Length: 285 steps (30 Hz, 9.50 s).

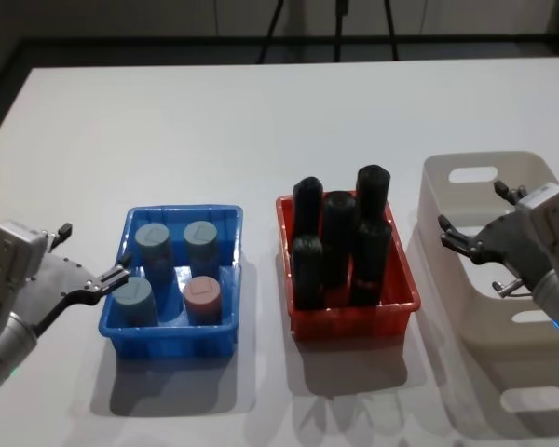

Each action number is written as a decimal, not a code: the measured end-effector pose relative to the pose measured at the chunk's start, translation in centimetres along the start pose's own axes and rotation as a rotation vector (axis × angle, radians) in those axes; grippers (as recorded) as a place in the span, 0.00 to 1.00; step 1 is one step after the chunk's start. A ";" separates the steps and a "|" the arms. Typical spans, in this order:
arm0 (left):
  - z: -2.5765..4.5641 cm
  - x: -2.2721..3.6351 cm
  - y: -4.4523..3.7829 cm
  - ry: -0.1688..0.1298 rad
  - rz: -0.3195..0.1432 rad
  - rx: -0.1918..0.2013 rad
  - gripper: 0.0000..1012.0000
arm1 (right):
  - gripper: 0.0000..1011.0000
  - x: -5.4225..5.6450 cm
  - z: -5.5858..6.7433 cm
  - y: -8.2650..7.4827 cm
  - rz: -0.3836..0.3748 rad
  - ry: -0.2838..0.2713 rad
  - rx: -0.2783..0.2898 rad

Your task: Pick the cotton swabs from the blue box and place them into the white box.

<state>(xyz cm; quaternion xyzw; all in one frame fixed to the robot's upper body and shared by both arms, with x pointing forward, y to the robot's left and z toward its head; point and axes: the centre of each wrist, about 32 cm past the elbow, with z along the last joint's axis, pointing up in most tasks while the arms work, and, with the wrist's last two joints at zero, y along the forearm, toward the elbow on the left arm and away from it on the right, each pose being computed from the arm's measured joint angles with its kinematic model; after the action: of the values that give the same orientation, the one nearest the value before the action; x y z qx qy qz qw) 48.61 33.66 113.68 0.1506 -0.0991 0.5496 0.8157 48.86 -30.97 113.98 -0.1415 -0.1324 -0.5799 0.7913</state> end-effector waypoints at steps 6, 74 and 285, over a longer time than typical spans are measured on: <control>-0.27 0.38 0.56 0.010 -0.012 0.011 0.99 | 0.99 0.0 0.0 0.0 0.000 0.000 0.000; -0.14 -1.24 -0.94 0.149 -0.124 0.188 0.99 | 0.99 0.0 0.0 0.0 0.000 0.000 0.000; 2.18 4.37 -0.30 0.130 -0.283 0.046 0.64 | 0.99 0.0 0.0 0.0 0.000 0.000 0.000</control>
<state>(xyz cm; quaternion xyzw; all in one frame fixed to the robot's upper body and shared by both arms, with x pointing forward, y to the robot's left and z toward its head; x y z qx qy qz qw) 50.54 36.57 117.12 0.1461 -0.0112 0.4401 0.8859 48.86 -30.96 113.98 -0.1415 -0.1324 -0.5799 0.7913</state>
